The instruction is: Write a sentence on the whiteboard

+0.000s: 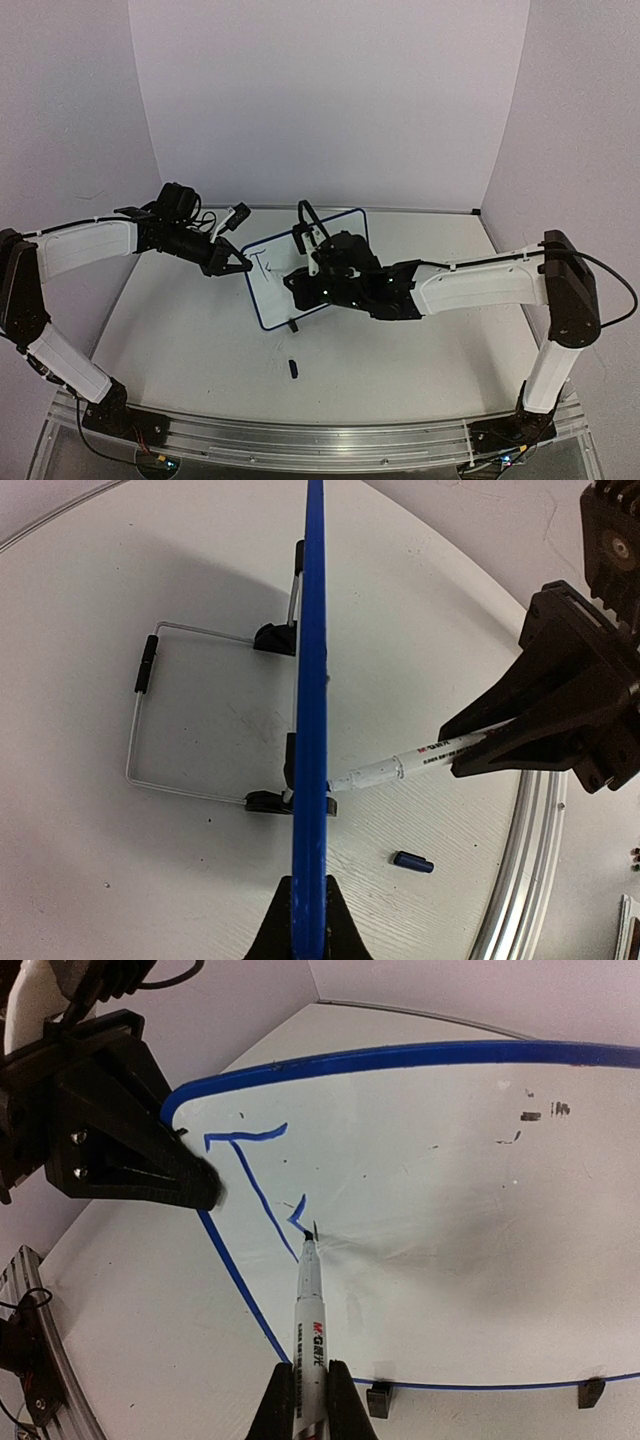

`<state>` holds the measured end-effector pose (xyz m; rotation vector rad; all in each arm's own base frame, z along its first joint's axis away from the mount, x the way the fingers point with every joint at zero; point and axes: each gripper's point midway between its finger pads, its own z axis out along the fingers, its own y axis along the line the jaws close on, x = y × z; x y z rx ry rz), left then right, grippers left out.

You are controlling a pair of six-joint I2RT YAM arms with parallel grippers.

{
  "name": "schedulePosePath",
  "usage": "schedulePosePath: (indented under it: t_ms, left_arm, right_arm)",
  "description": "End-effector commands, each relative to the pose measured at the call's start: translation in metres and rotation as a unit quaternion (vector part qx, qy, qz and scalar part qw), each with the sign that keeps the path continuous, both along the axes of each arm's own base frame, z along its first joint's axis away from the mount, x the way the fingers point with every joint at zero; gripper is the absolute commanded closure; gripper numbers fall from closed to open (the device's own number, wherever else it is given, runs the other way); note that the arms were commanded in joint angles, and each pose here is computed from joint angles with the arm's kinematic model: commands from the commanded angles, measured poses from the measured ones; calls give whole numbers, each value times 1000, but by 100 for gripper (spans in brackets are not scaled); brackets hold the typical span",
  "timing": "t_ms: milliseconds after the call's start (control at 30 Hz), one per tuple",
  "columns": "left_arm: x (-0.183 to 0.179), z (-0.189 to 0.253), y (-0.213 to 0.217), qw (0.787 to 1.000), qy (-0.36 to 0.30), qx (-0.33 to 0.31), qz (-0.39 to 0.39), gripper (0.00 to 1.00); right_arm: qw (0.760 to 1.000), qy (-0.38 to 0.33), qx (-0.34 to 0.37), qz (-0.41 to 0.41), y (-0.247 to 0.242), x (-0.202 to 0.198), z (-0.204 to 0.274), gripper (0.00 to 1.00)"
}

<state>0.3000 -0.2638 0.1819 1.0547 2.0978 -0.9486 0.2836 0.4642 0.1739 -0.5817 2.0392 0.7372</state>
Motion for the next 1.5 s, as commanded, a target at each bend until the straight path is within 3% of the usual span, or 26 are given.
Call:
schedulePosePath:
  t_ms: [0, 1467]
  left_arm:
    - [-2, 9, 4, 1000, -11, 13, 5, 100]
    - [-2, 9, 4, 1000, -10, 15, 5, 100]
  right_arm:
    - [1000, -14, 0, -20, -6, 6, 10, 100]
    - [999, -44, 28, 0, 5, 6, 48, 100]
